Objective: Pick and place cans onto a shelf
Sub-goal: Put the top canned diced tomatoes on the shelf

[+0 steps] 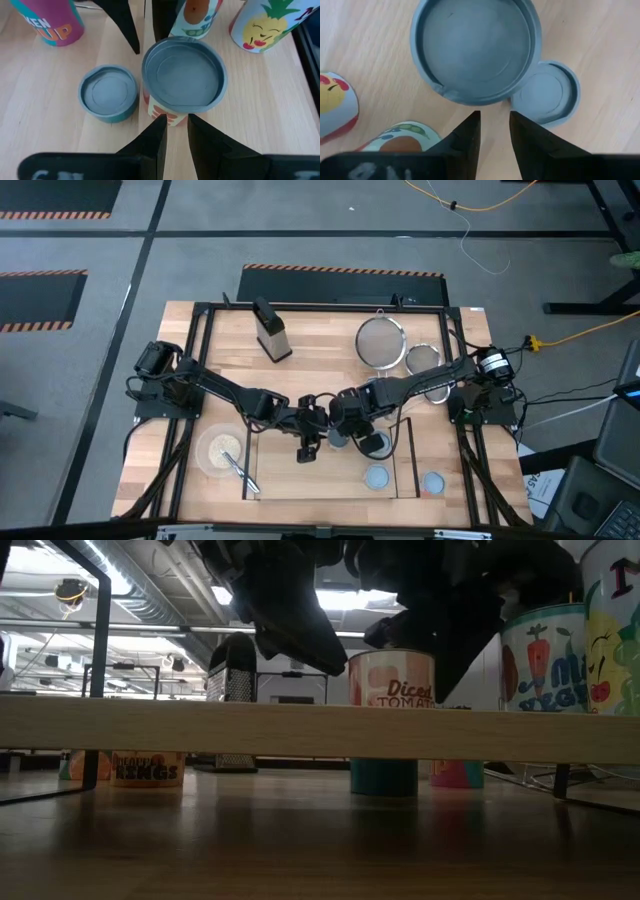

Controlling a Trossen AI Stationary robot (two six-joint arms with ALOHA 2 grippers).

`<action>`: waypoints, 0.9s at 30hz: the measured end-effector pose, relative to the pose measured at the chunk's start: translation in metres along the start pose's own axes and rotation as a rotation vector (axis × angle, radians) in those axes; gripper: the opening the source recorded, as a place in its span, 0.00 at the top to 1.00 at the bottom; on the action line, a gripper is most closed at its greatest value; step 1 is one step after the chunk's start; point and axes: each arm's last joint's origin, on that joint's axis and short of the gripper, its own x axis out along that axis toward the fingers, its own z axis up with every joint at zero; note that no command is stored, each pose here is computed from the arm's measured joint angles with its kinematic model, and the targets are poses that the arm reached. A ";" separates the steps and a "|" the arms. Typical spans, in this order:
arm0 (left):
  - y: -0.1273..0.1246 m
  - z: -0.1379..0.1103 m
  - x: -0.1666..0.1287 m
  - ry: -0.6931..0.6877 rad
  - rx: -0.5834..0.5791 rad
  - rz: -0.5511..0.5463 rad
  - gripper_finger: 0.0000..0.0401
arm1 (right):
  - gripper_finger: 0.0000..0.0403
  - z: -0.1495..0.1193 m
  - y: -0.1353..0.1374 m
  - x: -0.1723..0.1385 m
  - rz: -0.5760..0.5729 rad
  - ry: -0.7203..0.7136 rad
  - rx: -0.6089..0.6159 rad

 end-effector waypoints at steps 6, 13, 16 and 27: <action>-0.001 0.003 0.000 -0.028 -0.004 -0.009 0.82 | 0.74 0.004 0.000 -0.010 0.001 0.006 0.001; 0.000 0.004 0.000 -0.036 -0.004 -0.005 0.82 | 0.74 0.008 0.000 -0.017 0.000 -0.001 -0.002; 0.000 0.004 0.000 -0.036 -0.005 -0.002 0.82 | 0.74 0.007 0.000 -0.017 0.000 0.001 -0.002; 0.000 0.006 -0.011 -0.017 -0.004 -0.013 0.82 | 0.74 0.008 -0.005 -0.016 -0.059 -0.005 0.005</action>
